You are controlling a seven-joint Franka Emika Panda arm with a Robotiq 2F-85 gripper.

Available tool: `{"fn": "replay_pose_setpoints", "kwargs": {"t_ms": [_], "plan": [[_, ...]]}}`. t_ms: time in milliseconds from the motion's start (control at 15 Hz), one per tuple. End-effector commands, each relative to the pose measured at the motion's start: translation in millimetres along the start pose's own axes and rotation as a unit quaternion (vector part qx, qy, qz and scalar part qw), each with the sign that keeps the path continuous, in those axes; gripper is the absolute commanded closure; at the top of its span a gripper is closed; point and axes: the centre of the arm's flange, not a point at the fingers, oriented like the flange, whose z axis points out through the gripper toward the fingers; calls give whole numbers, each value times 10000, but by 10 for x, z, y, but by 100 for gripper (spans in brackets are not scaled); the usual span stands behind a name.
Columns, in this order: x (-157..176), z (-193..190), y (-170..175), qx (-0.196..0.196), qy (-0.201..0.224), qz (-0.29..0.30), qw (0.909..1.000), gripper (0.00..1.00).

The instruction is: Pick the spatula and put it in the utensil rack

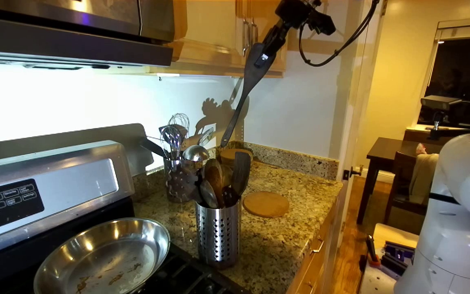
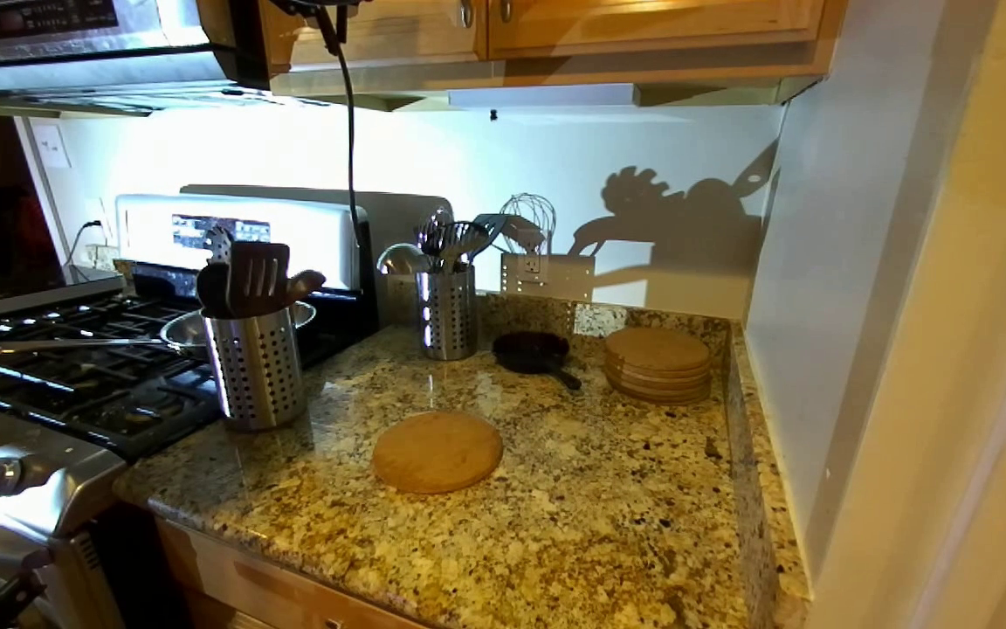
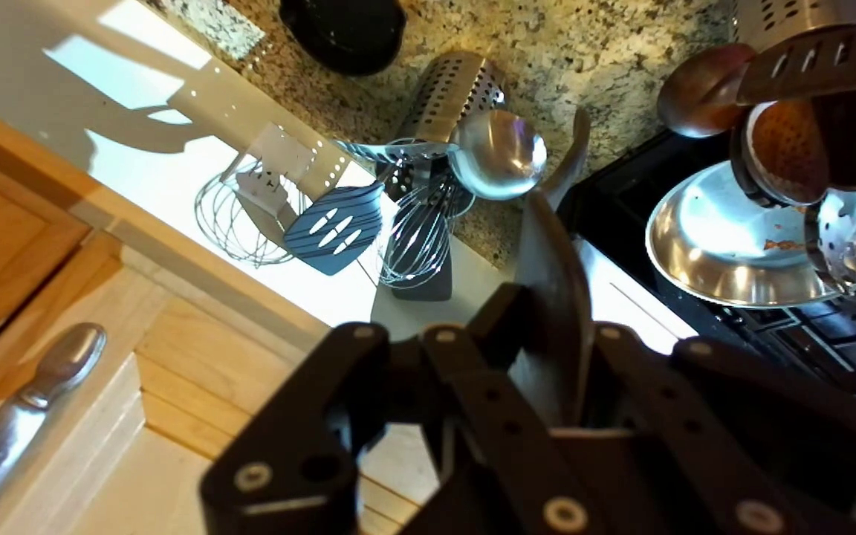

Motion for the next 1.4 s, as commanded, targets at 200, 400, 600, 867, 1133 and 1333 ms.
{"fn": "replay_pose_setpoints", "kwargs": {"t_ms": [200, 400, 600, 867, 1133, 1333], "plan": [[1, 0, 0, -1, 3, -1, 10000, 88], [68, -145, -71, 92, 104, -152, 9998, 94], [199, -381, -200, 172, 273, -436, 9985, 94], [322, -652, -424, 407, 358, -814, 9952, 94], [355, -717, -661, 677, 257, -1180, 9904, 94], [390, -599, -816, 812, 63, -1409, 9867, 94]]}}
